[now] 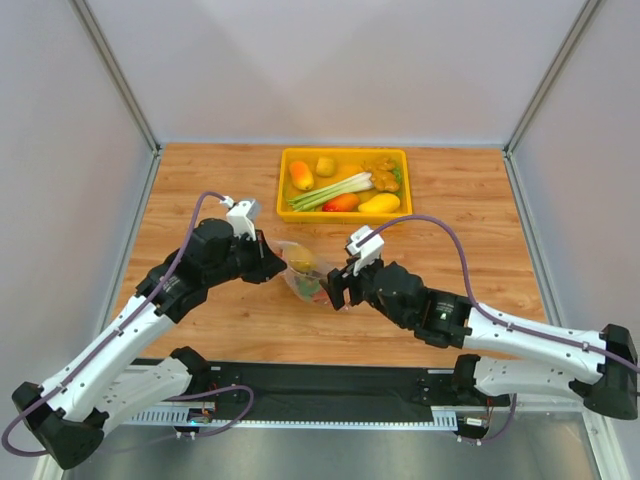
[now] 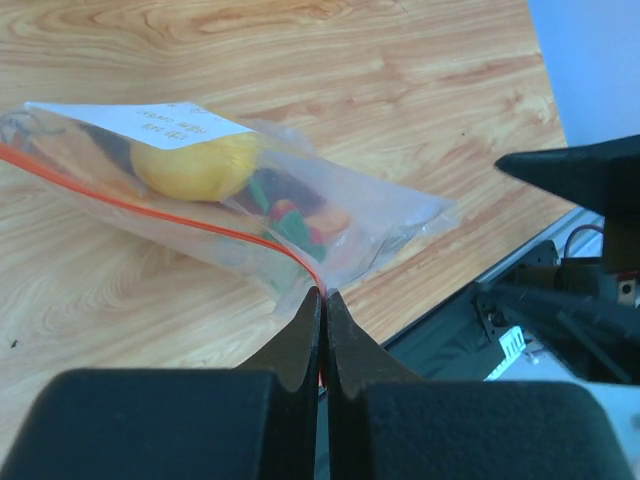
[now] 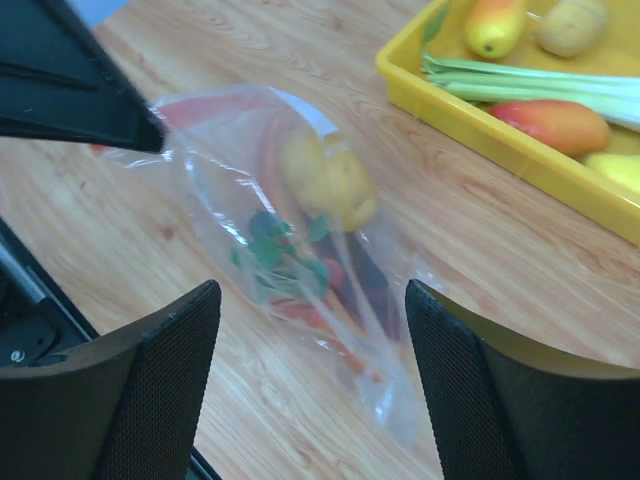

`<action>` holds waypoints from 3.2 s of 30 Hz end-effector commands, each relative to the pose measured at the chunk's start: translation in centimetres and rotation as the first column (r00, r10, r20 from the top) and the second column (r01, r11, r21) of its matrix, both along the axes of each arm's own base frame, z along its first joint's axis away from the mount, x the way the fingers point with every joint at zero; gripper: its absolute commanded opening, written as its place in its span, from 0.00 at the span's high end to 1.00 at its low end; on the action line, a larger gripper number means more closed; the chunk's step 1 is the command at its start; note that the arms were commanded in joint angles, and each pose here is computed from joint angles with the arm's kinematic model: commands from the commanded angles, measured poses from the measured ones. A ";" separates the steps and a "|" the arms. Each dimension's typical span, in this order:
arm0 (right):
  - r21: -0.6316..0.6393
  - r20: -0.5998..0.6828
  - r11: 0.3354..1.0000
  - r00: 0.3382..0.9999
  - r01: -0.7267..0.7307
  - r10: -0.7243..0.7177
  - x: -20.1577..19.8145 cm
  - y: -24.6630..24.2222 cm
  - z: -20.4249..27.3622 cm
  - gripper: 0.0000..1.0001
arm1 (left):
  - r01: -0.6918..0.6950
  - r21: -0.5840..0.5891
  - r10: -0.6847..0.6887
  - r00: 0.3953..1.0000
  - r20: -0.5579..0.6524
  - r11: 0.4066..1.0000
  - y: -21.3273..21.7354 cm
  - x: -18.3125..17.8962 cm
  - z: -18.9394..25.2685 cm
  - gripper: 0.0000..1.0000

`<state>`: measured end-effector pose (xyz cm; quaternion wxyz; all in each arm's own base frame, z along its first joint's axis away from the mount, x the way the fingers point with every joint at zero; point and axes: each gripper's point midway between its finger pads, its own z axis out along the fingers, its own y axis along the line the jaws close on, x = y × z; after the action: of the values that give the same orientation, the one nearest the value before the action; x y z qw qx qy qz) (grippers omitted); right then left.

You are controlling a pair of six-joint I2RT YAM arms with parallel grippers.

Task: Open the zip-top bag and remove the fake food

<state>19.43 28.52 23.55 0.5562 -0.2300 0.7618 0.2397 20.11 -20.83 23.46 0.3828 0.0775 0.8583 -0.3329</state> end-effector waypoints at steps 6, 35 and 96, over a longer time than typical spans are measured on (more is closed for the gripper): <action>-0.003 0.132 0.970 0.961 -0.243 0.241 -2.7 6.1 0.7 0.20 | 0.058 -0.106 -0.056 0.998 0.017 0.993 -1.8 -0.4 2.9 1.00; -0.111 0.392 0.993 0.916 -0.049 0.089 2.4 7.4 -1.3 0.59 | 0.223 -0.214 -0.236 0.971 -0.037 0.951 -3.6 -3.8 4.0 1.00; 0.262 -0.161 0.952 0.965 -0.159 0.206 2.7 1.8 1.9 1.00 | 0.284 0.180 -0.295 0.955 0.033 0.942 -4.2 -0.7 -5.1 0.98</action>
<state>21.88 30.07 22.89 0.4741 -0.2169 0.7622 0.3836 19.12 -24.77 17.31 0.3299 0.2313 0.8619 -0.3080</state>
